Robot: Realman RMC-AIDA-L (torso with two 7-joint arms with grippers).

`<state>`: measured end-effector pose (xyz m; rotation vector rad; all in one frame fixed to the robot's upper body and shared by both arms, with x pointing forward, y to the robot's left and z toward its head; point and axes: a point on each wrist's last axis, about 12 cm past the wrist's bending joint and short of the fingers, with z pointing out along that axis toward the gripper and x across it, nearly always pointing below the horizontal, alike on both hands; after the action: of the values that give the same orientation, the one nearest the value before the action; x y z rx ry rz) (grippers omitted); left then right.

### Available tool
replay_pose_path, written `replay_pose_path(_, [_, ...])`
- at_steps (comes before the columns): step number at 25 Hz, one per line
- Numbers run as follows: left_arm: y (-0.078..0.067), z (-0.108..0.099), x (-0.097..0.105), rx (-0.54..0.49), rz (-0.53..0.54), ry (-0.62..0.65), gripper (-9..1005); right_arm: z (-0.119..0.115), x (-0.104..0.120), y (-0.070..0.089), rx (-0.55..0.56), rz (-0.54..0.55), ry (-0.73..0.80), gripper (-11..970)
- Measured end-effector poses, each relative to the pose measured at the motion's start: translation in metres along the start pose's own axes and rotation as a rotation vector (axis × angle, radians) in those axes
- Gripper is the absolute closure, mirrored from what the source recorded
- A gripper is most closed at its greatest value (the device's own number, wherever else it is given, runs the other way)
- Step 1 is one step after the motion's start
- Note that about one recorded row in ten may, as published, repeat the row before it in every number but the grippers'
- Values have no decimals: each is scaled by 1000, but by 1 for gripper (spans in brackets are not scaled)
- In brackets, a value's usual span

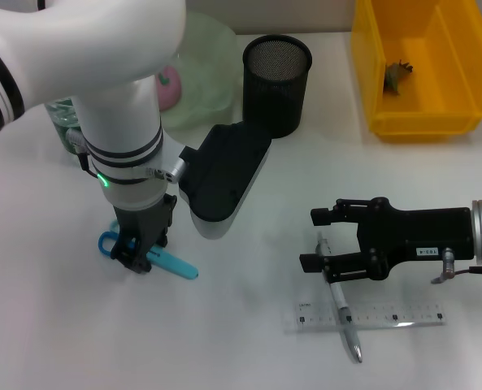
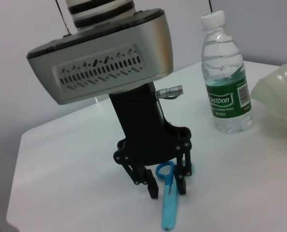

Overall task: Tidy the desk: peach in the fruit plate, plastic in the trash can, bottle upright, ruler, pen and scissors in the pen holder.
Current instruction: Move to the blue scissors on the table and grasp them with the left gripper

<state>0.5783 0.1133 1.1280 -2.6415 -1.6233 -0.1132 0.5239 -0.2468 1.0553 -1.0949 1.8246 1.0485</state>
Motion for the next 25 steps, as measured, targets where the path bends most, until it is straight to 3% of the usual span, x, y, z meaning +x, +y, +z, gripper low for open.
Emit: replay_pose_path(25, [1, 0, 0, -9, -1, -2, 693, 0, -1, 2, -13, 2, -5, 131])
